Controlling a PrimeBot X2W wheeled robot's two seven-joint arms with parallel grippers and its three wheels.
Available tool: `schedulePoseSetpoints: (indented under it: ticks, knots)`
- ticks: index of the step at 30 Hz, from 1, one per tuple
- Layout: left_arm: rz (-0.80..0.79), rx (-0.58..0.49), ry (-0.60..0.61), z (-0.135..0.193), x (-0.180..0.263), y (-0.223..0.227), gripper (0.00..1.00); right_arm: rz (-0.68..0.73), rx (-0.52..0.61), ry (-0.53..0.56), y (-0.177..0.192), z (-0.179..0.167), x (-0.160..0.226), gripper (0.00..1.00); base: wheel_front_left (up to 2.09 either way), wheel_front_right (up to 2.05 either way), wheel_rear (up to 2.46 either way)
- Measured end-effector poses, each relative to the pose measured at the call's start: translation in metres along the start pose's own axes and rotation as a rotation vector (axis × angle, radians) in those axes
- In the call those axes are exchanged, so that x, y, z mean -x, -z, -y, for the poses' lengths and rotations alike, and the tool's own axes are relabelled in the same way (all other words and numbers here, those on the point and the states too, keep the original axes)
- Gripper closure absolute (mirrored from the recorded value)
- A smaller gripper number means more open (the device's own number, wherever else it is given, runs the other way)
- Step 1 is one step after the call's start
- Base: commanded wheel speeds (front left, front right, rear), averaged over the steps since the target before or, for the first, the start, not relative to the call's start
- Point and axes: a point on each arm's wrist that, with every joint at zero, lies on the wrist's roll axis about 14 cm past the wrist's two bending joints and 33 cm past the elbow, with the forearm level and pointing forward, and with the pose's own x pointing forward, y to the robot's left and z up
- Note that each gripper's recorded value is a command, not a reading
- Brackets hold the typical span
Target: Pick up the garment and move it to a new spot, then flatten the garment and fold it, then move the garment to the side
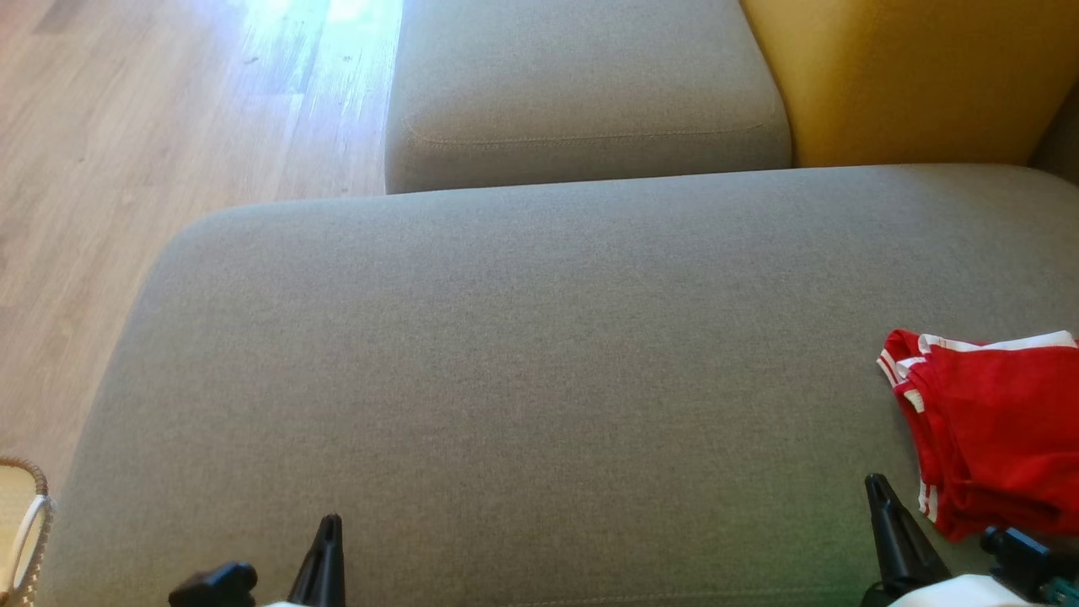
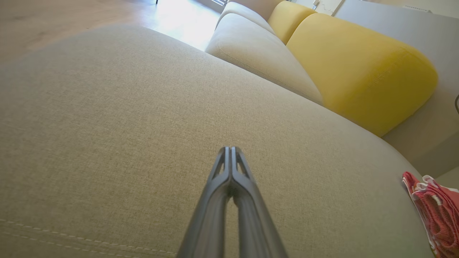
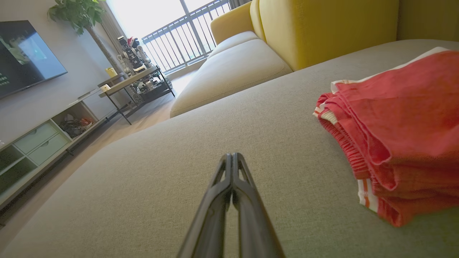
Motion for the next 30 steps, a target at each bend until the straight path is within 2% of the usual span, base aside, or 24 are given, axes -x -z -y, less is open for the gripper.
schedulePoseSetpoints:
  ticks: [30]
  knots:
    - [-0.028,0.347,-0.038,-0.014,-0.025,-0.011,1.0,-0.016,-0.373,0.049,-0.003,0.006,-0.019,1.0,0.0,0.0,0.0]
